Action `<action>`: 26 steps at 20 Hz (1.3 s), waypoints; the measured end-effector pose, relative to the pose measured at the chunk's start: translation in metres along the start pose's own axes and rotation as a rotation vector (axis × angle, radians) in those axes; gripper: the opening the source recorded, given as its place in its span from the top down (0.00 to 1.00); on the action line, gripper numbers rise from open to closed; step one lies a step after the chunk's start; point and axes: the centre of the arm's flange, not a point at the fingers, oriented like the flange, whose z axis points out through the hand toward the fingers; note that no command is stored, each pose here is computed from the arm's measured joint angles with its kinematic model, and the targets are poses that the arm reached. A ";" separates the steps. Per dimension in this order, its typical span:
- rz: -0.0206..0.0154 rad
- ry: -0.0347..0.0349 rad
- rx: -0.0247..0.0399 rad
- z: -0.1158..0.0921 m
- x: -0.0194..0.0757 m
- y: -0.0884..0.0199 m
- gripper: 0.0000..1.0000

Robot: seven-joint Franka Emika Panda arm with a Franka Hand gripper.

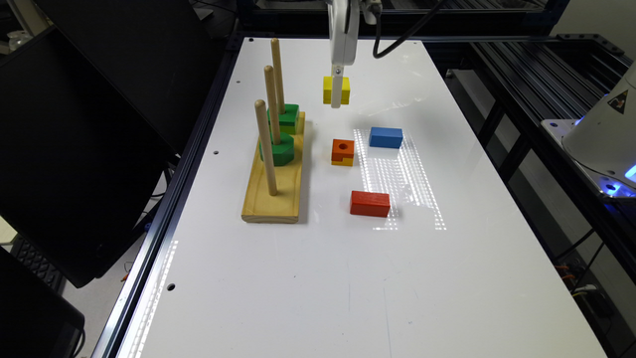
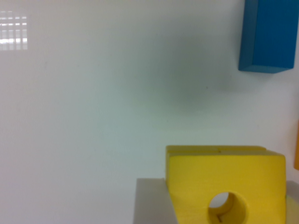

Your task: Pick up yellow block.

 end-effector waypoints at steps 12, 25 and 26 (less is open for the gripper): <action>-0.0002 0.0127 0.0037 -0.070 -0.0055 0.003 1.00; 0.0001 0.0229 0.0088 -0.098 -0.0095 0.006 1.00; 0.0001 0.0242 0.0096 -0.101 -0.0099 0.006 1.00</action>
